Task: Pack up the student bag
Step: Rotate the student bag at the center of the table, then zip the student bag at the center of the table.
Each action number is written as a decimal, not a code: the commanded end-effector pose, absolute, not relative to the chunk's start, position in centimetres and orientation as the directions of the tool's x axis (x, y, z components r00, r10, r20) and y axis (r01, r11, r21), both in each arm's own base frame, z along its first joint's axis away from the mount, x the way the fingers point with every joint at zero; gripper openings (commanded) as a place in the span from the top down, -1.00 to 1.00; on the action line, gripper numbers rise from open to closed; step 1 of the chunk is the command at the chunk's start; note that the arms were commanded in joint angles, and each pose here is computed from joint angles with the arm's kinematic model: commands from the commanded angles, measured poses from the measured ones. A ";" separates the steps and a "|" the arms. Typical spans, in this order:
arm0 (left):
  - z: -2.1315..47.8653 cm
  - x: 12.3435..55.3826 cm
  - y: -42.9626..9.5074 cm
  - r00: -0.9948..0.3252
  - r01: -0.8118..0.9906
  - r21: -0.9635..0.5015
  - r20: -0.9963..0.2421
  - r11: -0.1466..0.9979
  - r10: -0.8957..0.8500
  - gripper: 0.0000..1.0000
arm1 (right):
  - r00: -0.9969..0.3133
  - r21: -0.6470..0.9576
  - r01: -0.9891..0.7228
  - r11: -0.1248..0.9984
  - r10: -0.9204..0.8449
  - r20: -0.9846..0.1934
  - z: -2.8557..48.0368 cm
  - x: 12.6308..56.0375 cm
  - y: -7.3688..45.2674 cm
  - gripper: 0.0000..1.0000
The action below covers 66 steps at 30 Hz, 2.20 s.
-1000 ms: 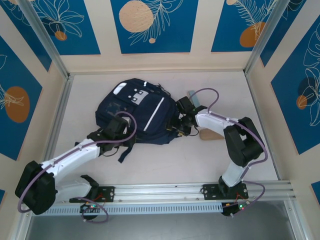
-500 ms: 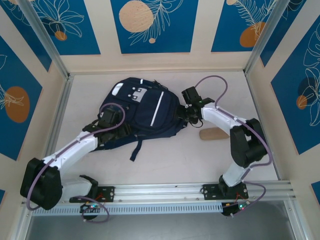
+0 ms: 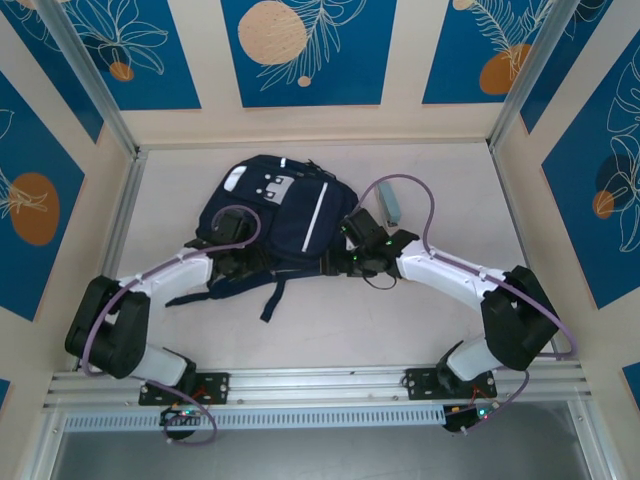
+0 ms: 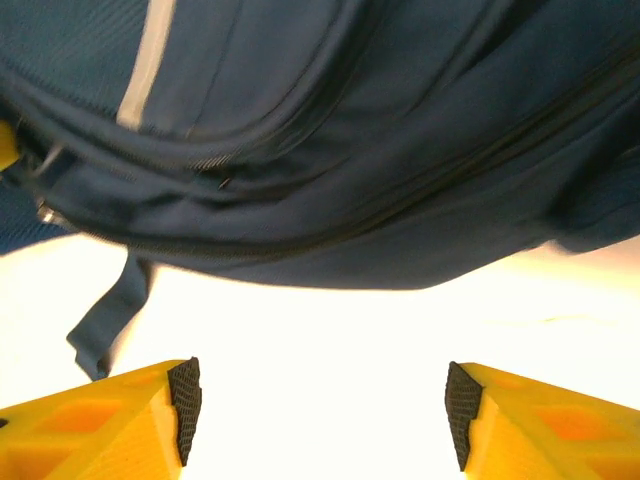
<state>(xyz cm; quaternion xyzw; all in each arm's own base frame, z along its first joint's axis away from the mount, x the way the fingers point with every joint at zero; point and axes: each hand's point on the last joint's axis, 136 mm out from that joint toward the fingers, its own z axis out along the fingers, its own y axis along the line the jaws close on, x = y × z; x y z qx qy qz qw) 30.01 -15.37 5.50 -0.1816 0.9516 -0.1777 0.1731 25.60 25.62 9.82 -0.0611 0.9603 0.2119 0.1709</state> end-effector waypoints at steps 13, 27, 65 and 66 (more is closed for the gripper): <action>7.5 31.2 -24.2 -0.945 -0.069 -0.530 -0.236 0.845 -0.225 0.21 | -0.873 0.347 -0.362 0.865 -0.183 -0.453 7.6 23.9 31.2 -0.08; 8.6 31.5 -23.0 -0.935 -0.092 -0.480 -0.259 0.872 -0.241 0.23 | -0.794 0.249 -0.402 0.881 -0.200 -0.573 4.9 29.4 33.8 0.25; 8.4 31.5 -21.7 -0.925 -0.140 -0.424 -0.267 0.895 -0.271 0.35 | -0.619 0.044 -0.482 0.875 -0.305 -0.724 5.7 32.0 34.9 0.55; 8.3 31.5 -21.6 -0.923 -0.145 -0.421 -0.269 0.895 -0.276 0.35 | -0.615 0.047 -0.484 0.874 -0.301 -0.729 6.0 32.0 34.9 0.64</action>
